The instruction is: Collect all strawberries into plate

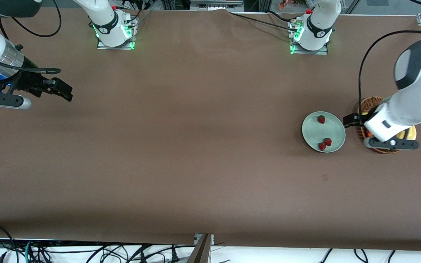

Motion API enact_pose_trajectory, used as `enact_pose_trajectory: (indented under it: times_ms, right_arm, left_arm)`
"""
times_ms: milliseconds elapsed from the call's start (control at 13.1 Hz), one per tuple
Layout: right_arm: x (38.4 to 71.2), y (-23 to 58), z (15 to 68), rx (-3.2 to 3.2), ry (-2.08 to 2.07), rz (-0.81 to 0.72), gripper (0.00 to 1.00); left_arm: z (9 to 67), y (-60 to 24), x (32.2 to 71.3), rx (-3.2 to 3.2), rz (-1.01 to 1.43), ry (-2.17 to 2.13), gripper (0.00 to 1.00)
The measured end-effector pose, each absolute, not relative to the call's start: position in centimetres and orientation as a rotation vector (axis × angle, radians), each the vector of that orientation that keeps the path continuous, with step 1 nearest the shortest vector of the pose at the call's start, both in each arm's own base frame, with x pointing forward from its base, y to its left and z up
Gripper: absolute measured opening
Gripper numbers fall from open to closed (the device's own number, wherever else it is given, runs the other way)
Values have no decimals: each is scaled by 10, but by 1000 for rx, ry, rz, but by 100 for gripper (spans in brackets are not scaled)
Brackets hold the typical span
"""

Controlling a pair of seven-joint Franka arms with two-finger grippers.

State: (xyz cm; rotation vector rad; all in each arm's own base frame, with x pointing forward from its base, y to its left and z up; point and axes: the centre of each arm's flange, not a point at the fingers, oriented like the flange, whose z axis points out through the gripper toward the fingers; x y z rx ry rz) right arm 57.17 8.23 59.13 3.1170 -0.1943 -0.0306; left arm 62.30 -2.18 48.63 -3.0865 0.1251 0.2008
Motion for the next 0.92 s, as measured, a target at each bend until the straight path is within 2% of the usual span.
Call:
enact_pose_trajectory:
  times_ms: [383,918]
  right_arm:
    - [572,82,591,3117,-195,-30,100]
    - [572,82,591,3117,-195,-31,100]
  left_arm:
    - [559,-62,589,-3067,80,206,100]
    - [575,-37,569,-3114,147,155,100]
